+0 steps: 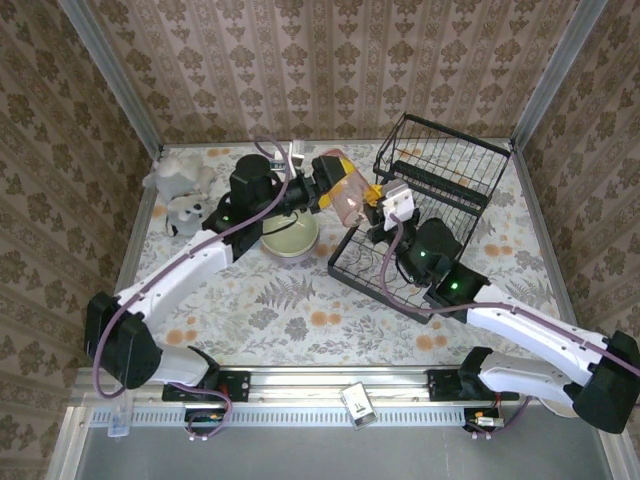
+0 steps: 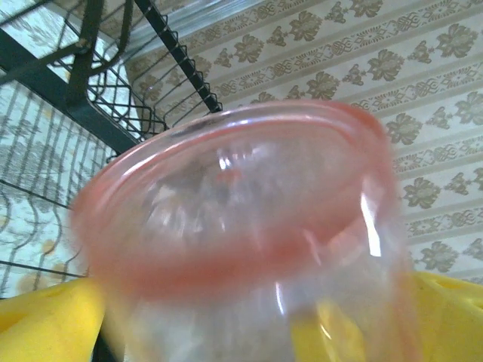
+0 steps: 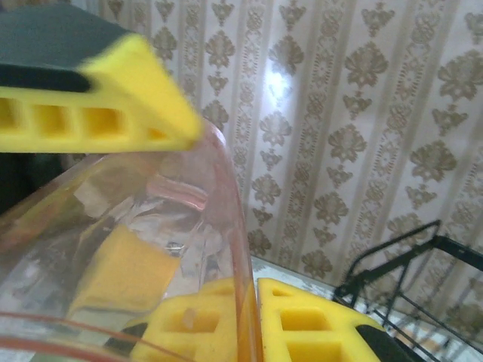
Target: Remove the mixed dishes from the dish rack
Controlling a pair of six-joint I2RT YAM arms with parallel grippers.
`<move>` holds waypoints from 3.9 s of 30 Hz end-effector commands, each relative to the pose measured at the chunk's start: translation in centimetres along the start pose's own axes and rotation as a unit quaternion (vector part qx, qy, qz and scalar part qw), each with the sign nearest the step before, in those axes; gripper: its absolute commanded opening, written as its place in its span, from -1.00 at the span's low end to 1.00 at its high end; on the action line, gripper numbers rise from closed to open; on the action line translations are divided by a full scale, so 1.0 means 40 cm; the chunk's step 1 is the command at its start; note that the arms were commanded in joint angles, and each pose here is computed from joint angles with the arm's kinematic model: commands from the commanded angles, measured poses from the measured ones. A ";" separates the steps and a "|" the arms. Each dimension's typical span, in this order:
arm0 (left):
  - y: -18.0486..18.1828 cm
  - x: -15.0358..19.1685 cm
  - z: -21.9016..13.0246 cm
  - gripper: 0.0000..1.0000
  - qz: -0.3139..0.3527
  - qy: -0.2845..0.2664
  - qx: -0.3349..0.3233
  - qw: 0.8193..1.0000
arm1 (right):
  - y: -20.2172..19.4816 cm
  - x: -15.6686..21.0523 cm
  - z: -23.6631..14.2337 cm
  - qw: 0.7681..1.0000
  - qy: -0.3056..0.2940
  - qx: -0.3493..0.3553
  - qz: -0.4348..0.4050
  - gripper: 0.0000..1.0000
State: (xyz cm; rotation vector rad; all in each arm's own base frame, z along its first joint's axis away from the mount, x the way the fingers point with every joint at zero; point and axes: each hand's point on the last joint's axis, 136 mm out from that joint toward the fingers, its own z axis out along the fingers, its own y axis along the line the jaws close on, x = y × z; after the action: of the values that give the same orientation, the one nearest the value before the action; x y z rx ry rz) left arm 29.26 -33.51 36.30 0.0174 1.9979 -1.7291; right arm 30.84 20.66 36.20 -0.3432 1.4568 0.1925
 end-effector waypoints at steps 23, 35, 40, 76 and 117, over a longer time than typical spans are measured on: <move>-0.090 0.052 -0.260 1.00 0.354 -0.030 -0.150 0.923 | -0.158 -0.045 -0.087 0.965 0.178 0.138 0.131 -1.00; -0.059 0.157 -0.159 0.78 0.384 0.066 -0.174 0.904 | -0.115 0.076 -0.140 0.922 0.338 0.146 0.118 -1.00; -0.070 0.188 -0.124 0.70 0.370 0.075 -0.161 0.912 | -0.110 0.120 -0.151 0.909 0.370 0.157 0.108 -1.00; 0.059 0.244 0.038 0.24 0.287 0.126 -0.253 0.915 | -0.076 0.183 -0.132 0.901 0.378 0.156 0.143 -1.00; 0.179 0.189 0.040 -1.00 0.300 0.063 -0.404 0.862 | -0.054 0.153 -0.130 0.913 0.325 0.123 0.213 0.47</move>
State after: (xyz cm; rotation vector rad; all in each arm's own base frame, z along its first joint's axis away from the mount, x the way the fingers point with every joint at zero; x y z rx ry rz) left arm 25.30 -37.10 26.43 0.4404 2.3236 -0.4881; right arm 27.94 16.61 29.05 0.1509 2.2181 0.2054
